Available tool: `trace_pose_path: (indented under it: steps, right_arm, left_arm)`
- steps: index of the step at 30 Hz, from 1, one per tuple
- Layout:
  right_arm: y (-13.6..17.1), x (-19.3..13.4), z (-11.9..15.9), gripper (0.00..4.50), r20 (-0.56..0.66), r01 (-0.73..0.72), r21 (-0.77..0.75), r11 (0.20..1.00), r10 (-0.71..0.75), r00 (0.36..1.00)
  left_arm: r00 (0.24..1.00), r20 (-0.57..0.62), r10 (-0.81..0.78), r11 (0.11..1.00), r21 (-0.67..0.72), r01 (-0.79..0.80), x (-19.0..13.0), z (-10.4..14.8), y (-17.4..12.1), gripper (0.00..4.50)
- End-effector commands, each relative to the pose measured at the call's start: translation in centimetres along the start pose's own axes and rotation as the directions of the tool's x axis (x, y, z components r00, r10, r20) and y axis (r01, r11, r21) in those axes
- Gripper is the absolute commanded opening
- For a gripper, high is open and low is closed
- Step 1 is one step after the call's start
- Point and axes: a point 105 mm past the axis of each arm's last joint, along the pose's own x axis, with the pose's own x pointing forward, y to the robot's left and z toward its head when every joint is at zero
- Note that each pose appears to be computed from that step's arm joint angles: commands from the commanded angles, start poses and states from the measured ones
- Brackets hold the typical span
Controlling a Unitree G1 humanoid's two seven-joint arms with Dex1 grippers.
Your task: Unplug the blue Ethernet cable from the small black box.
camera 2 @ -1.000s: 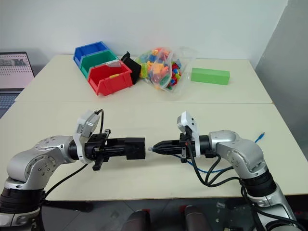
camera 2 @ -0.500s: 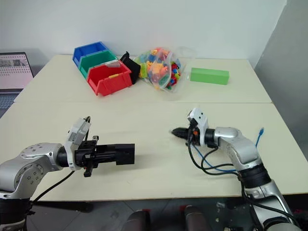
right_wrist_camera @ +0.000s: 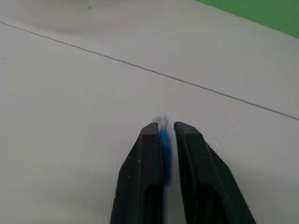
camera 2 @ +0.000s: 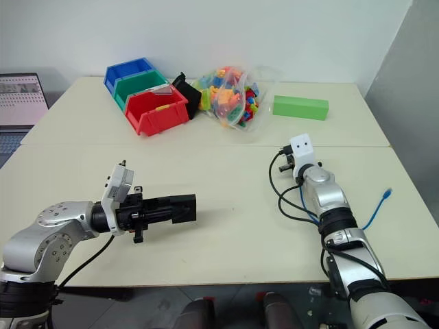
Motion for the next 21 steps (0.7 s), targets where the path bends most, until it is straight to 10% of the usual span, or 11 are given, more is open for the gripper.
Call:
trace_pose_path:
  steps: [1,8,16,21]
  right_arm:
    - [-0.7,-0.9,3.5,1.41,0.133,-0.017,0.016,1.0,0.014,0.991]
    - [3.9,-5.4,8.4,3.3,0.305,-0.335,-0.098,0.937,0.349,0.886]
    - [12.3,-12.8,8.6,3.3,0.177,-0.744,-0.286,0.604,0.796,0.579]
    - [13.1,-12.8,8.7,3.3,0.147,-0.747,-0.3,0.593,0.803,0.578]
  left_arm:
    - [0.988,0.078,0.13,0.991,0.02,-0.132,0.0,1.2,2.1,0.78]
    - [0.821,0.2,0.535,0.827,0.076,-0.557,-1.0,1.8,8.9,0.78]
    - [0.568,0.274,0.776,0.545,0.164,-0.823,-3.0,0.6,14.0,0.78]
    - [0.517,0.277,0.81,0.506,0.116,-0.855,-3.1,-0.8,14.9,0.78]
